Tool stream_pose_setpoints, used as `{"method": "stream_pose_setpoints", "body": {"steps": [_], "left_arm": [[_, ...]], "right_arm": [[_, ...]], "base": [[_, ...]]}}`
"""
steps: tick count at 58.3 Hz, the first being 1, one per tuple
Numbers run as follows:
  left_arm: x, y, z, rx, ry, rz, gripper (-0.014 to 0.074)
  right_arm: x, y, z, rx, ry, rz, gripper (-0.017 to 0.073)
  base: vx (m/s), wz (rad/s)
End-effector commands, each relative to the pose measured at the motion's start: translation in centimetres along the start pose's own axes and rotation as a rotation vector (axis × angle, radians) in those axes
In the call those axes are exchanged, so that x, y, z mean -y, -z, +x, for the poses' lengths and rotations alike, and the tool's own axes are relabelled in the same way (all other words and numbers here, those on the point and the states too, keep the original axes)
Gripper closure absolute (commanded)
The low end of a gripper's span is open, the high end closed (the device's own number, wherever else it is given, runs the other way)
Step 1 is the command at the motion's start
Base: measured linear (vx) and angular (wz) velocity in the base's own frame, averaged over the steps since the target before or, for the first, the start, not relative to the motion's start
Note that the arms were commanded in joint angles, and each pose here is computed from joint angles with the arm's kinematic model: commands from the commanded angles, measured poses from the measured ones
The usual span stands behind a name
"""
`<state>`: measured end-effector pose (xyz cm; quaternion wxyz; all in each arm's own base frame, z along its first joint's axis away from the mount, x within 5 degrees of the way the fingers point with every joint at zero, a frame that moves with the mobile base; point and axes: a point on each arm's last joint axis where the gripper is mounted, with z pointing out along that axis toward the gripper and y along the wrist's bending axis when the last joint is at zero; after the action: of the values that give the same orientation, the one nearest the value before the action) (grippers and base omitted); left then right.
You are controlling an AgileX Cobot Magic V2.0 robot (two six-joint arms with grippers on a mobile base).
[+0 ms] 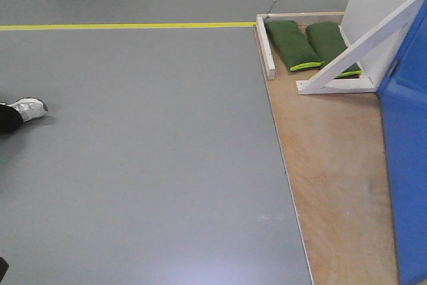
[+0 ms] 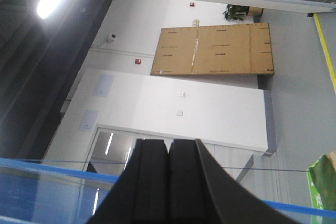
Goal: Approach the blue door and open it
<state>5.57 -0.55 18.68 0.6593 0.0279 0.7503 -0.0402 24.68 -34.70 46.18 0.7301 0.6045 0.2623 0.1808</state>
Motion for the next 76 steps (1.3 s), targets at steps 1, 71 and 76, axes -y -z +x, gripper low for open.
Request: {"method": "stream_pose_setpoints", "body": {"steps": [1,71,76], "left_arm": [[0.1,0.4,-1.7,0.126,0.008,0.006,0.0521],[0.1,0.4,-1.7,0.126,0.008,0.006,0.0521],[0.1,0.4,-1.7,0.126,0.008,0.006,0.0521]], "right_arm": [[-3.8,1.9,6.0,-0.349,-0.064,-0.089,0.0561],[-7.7,7.6,10.6,-0.858,-0.014,-0.184,0.0561],[-8.0,8.0,12.0,-0.887,-0.022,-0.193,0.0561]], "base": [[0.0,-0.02],[0.0,0.0],[0.0,0.0]]}}
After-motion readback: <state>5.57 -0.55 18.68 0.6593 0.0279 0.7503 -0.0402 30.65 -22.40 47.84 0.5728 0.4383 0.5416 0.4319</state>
